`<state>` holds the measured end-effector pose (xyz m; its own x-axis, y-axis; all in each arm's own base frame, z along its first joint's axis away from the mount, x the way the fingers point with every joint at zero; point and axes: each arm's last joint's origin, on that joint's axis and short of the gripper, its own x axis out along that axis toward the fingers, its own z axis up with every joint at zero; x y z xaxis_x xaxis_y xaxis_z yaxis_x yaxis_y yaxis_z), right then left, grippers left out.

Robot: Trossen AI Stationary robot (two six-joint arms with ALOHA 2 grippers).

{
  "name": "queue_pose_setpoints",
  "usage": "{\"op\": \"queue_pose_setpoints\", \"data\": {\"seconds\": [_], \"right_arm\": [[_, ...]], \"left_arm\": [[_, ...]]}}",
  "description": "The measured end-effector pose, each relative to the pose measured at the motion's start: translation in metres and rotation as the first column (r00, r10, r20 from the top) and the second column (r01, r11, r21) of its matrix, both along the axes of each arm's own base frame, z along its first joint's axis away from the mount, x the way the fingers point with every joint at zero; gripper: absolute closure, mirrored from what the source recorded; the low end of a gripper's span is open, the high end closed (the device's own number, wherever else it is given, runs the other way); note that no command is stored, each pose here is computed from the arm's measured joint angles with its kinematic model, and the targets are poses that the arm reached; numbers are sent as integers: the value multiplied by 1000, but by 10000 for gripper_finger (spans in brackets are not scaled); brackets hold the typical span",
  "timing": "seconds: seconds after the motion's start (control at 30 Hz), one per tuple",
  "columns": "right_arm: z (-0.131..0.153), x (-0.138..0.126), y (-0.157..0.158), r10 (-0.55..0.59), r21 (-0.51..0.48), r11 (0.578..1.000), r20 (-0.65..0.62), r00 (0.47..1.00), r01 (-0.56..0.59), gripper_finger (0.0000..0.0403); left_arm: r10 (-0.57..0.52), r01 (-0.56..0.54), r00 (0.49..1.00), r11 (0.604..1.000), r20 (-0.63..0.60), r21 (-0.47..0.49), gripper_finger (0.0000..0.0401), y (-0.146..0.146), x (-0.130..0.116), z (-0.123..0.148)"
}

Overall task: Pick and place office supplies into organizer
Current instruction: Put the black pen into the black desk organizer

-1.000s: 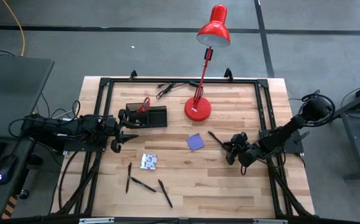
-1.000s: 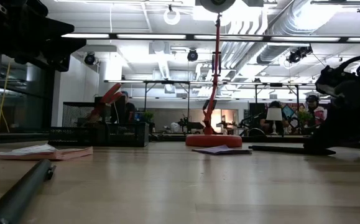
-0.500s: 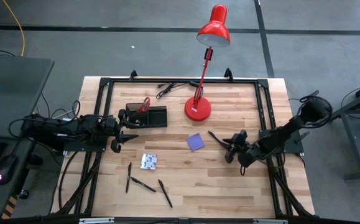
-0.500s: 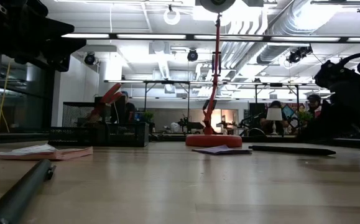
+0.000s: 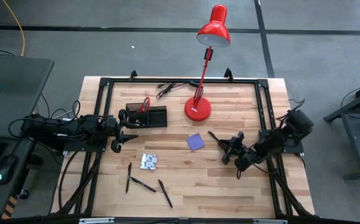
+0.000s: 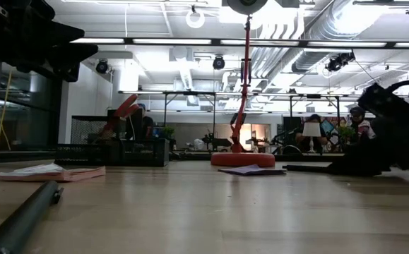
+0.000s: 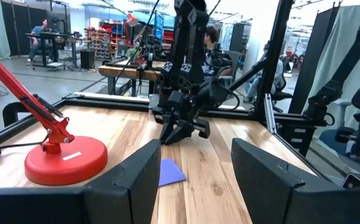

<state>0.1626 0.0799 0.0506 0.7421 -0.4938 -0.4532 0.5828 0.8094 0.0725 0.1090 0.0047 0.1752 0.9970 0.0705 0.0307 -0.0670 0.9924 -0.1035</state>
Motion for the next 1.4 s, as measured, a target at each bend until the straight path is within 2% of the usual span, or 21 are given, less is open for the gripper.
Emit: {"op": "queue_pose_setpoints", "data": {"seconds": [0.2,0.43,0.57,0.67,0.87,1.1,1.23,1.33,1.4], "right_arm": [[-5,0,5,6,-44,999,30,1000,-5,328],[-2,9,11,18,-50,999,31,999,-17,389],[1,18,15,18,-37,999,47,999,-16,373],[5,27,17,23,-69,997,46,999,-20,370],[18,54,24,29,-142,990,56,998,-21,389],[48,99,38,65,-260,965,60,996,-47,373],[70,126,44,111,-310,947,63,992,-86,379],[86,145,45,162,-333,934,64,985,-132,386],[95,155,43,189,-349,924,61,980,-156,386]], "left_arm": [[5,-5,1000,1000,0,0,217,0,0,0],[7,-7,1000,1000,1,0,217,0,0,0],[6,-6,1000,1000,25,-15,217,0,0,2],[-22,22,999,1000,38,-15,217,-1,0,4],[-9,11,999,999,49,-45,217,0,0,4],[-6,9,999,998,50,-61,217,0,0,4],[-16,19,999,998,49,-63,217,0,0,4],[-7,14,999,992,53,-124,217,0,0,4],[-24,30,998,992,50,-123,215,-1,0,4]]}}
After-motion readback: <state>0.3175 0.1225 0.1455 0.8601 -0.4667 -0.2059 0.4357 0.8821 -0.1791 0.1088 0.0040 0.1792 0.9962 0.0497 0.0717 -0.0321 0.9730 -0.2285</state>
